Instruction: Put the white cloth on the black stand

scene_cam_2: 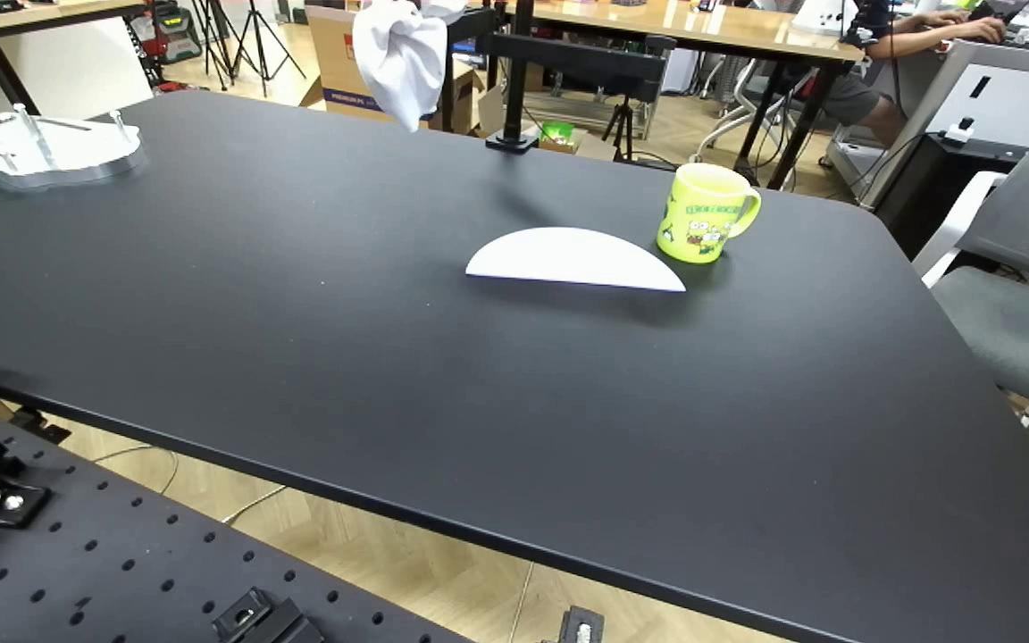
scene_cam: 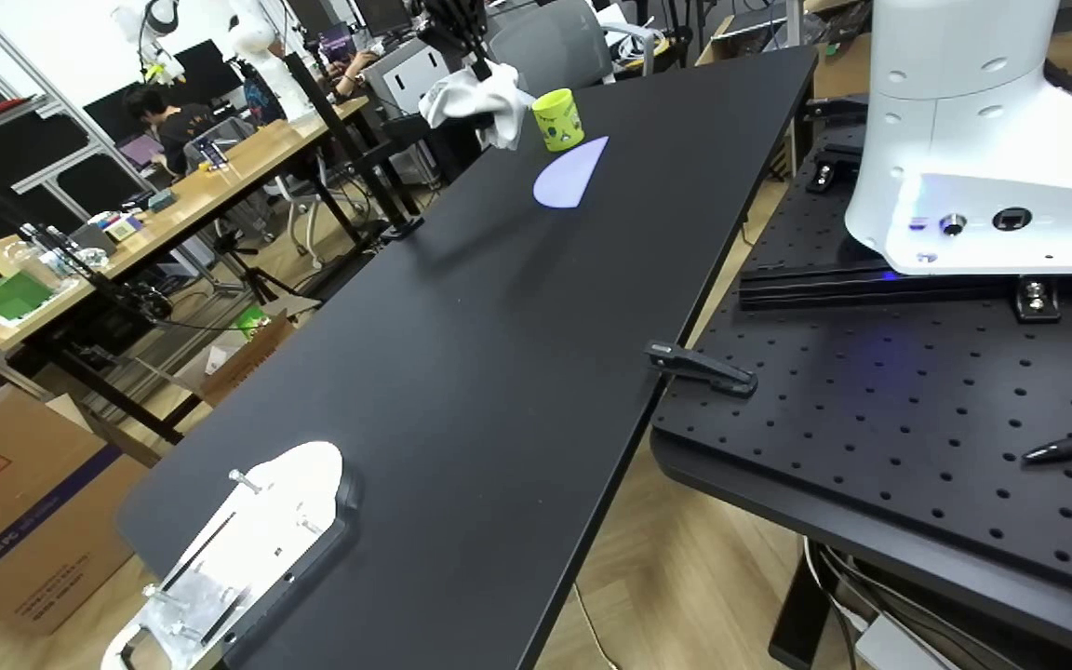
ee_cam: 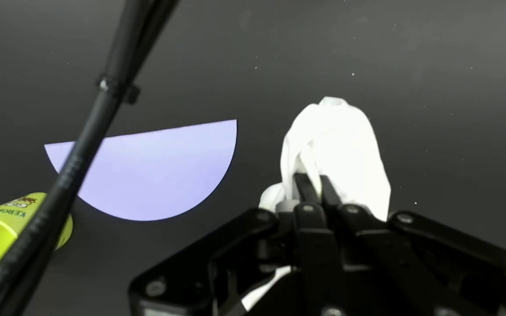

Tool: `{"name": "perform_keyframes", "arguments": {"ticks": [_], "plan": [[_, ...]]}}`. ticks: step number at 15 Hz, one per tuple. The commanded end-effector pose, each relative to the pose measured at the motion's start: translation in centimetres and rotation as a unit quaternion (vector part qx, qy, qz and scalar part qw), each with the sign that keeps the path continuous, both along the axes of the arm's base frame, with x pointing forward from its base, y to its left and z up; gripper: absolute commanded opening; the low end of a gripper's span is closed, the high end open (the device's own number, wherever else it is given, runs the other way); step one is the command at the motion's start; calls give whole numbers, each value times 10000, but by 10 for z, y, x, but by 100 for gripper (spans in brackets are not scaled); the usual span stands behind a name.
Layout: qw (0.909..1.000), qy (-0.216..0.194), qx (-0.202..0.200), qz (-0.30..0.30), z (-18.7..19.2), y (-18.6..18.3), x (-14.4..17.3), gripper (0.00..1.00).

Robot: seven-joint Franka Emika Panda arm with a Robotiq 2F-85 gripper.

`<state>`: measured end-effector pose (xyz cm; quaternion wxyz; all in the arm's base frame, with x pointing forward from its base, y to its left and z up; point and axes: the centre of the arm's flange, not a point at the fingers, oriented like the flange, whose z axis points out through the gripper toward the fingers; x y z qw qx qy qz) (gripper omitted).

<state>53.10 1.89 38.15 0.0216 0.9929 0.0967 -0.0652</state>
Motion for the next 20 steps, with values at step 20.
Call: {"name": "perform_keyframes", "arguments": {"ticks": [20], "plan": [[9900,-952,-243,1008,27,27,4,1]]}}
